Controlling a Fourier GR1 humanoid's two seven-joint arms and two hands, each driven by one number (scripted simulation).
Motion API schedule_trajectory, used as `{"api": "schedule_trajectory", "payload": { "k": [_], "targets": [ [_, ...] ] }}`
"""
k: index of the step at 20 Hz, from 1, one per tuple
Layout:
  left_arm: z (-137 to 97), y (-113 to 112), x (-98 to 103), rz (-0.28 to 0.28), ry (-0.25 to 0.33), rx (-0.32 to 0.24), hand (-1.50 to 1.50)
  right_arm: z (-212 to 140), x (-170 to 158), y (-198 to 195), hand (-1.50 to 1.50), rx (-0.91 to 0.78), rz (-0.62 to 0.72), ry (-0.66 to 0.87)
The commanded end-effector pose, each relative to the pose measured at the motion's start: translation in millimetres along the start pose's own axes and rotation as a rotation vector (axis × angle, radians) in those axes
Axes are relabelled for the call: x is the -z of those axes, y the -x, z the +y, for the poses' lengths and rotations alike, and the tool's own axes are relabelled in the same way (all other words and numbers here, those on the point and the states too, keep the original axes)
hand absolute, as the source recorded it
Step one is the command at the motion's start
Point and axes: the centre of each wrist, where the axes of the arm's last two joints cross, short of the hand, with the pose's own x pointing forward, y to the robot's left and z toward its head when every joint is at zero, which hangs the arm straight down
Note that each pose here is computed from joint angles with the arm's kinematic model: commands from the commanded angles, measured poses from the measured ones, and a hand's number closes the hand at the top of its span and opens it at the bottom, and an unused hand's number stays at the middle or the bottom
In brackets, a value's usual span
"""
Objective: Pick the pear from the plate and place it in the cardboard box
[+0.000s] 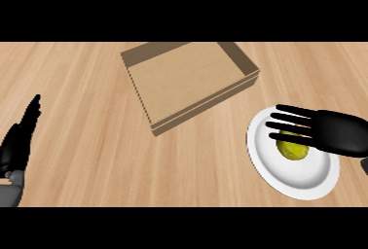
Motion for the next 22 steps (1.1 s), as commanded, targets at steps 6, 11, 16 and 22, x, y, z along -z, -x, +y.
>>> {"api": "schedule_trajectory", "payload": {
  "k": [6, 11, 16, 22],
  "targets": [
    [-3.0, 4.3, -1.5, 0.013, -0.004, 0.009, 0.00, 15.5, -6.9, -9.3, -1.50, 0.026, -0.131, -0.009],
    [6.2, -3.2, -9.3, -0.001, -0.015, 0.003, 0.00, -2.4, -5.0, -24.2, -1.50, 0.015, -0.198, 0.000],
    [-8.8, 1.4, -8.2, 0.000, 0.012, 0.001, 0.00, 16.9, -3.6, -25.1, -1.50, -0.004, -0.167, -0.029],
    [-0.6, 0.0, -2.4, 0.002, 0.002, 0.012, 0.00, 19.8, 10.7, -39.5, -1.50, -0.041, -0.052, -0.082]
  ]
}}
